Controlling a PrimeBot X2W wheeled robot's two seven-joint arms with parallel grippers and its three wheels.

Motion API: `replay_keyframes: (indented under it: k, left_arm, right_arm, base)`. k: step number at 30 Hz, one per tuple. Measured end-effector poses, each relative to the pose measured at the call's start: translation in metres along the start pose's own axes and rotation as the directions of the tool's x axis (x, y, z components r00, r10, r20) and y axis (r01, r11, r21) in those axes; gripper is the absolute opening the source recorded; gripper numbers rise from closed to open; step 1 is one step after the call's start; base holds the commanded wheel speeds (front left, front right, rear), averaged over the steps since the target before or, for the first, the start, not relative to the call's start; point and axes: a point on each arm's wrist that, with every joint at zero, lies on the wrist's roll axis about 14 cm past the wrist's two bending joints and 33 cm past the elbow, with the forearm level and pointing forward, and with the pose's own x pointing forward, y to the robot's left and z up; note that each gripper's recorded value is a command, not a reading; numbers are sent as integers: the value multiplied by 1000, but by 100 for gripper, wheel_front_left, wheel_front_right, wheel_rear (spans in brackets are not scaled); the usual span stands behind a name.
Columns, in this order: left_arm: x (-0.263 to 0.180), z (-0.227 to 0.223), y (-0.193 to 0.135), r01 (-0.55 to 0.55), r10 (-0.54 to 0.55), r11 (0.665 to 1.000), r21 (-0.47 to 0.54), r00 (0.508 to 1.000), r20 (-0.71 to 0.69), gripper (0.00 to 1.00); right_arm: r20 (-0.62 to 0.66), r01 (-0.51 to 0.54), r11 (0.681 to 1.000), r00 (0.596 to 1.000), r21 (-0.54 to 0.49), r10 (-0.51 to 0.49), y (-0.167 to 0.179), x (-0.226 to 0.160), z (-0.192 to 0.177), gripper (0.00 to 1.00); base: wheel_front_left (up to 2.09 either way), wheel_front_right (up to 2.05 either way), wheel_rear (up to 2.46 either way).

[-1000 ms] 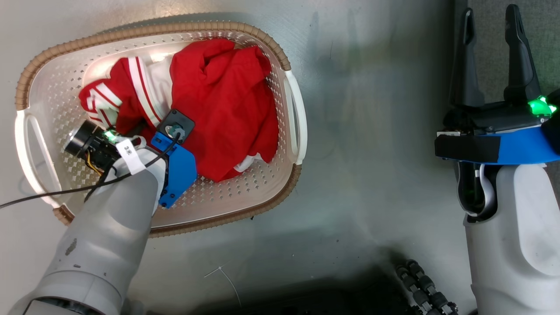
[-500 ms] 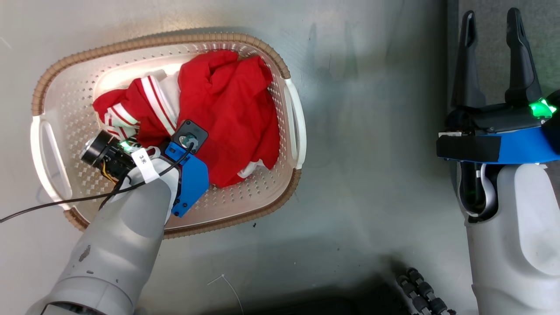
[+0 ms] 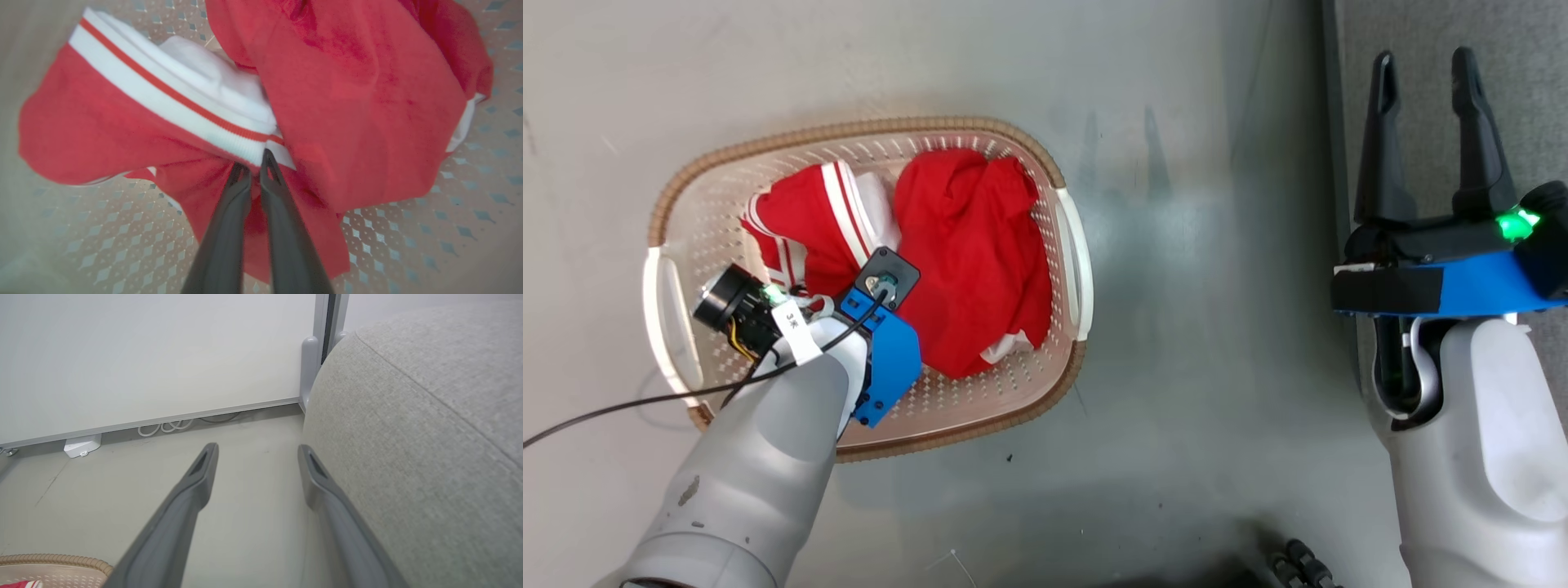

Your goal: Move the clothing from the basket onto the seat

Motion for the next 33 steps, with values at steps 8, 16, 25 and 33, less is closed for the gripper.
replay_keyframes:
  k: [8,16,25,33]
  left_arm:
    - [-30,17,7,-30,30,1000,-9,997,71,0]
    - [-67,39,9,-44,50,998,-42,986,161,0]
    - [-114,61,-2,-66,87,994,-85,957,276,0]
    - [-156,75,-14,-95,142,986,-139,912,386,0]
  right_arm:
    - [45,-16,1000,999,7,16,8,-8,28,100]
    - [87,-31,999,996,10,30,16,-22,58,100]
    - [120,-45,999,992,17,43,24,-48,84,100]
    - [152,-52,998,987,20,48,29,-75,104,100]
  base:
    - [0,0,0]
    - [0,0,0]
    - [0,0,0]
    - [0,0,0]
